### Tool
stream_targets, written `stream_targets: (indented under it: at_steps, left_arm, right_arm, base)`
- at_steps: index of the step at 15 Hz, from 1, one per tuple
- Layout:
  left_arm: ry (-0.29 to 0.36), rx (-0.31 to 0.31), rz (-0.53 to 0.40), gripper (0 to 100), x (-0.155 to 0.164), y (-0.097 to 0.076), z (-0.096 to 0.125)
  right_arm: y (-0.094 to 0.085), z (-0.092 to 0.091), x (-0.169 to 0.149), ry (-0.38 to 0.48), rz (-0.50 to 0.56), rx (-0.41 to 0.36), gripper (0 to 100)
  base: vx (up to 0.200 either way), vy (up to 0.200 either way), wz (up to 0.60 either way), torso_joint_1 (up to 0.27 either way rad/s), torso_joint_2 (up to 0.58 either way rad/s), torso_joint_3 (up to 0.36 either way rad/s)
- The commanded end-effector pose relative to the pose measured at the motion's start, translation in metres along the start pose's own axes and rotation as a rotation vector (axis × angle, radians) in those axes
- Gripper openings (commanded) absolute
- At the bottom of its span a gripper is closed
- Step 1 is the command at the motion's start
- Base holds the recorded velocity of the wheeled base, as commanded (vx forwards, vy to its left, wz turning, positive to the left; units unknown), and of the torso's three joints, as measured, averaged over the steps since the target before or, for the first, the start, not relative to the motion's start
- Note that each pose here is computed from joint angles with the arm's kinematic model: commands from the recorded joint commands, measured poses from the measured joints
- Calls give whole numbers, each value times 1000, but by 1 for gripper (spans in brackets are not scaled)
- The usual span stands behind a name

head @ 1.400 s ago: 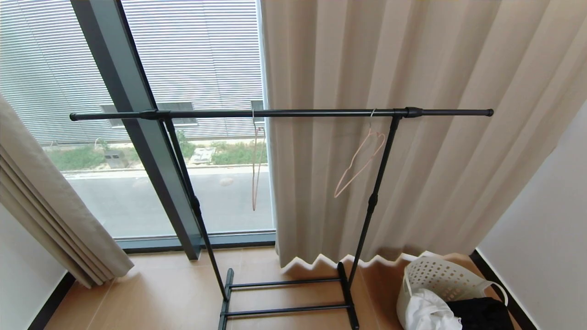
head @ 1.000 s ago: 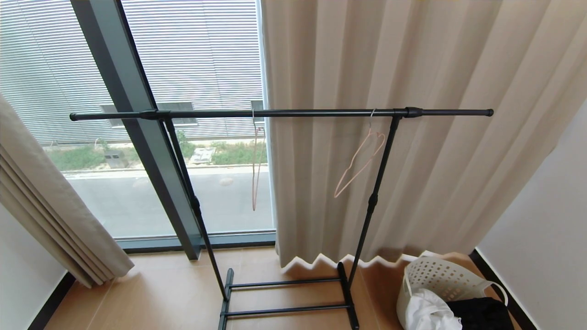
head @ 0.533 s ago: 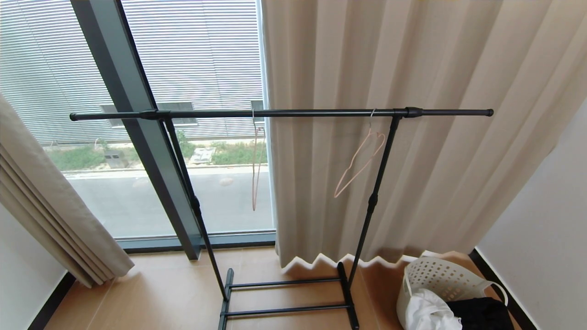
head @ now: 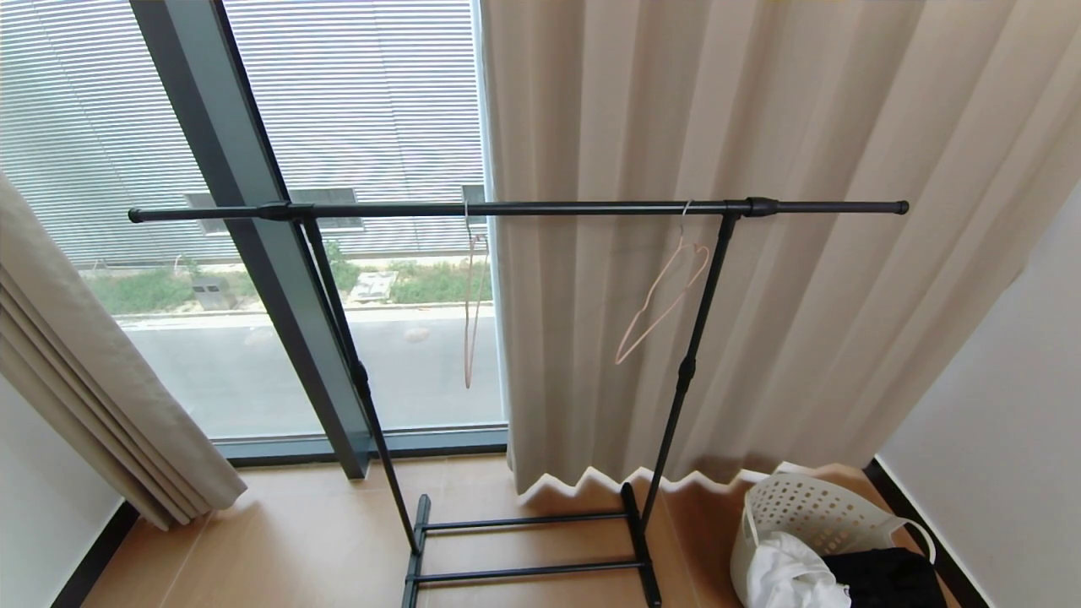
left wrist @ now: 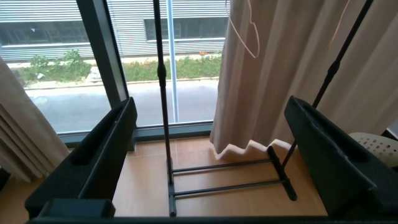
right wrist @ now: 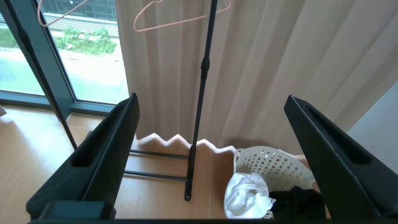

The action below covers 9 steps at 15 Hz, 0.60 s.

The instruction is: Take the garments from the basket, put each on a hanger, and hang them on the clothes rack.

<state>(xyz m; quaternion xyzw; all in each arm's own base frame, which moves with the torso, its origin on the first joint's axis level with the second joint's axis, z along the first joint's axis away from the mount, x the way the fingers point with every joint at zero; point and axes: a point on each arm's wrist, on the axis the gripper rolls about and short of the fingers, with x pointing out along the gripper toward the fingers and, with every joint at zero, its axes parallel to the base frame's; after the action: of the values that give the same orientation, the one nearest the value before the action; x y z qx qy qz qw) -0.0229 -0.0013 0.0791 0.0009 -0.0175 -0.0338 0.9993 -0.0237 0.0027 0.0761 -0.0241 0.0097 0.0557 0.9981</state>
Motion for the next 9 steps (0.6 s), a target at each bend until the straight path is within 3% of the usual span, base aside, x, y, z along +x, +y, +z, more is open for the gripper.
stream_targets:
  at_steps: [1, 9]
  left_arm:
    - [0, -1, 0, 100, 0, 0, 0]
    - [0, -1, 0, 100, 0, 0, 0]
  right_arm:
    - [0, 0, 0, 1, 1, -1, 100]
    - [0, 0, 0, 1, 1, 8, 100]
  base:
    - [0, 0, 0, 0, 0, 0]
    - [0, 0, 0, -99, 218, 118]
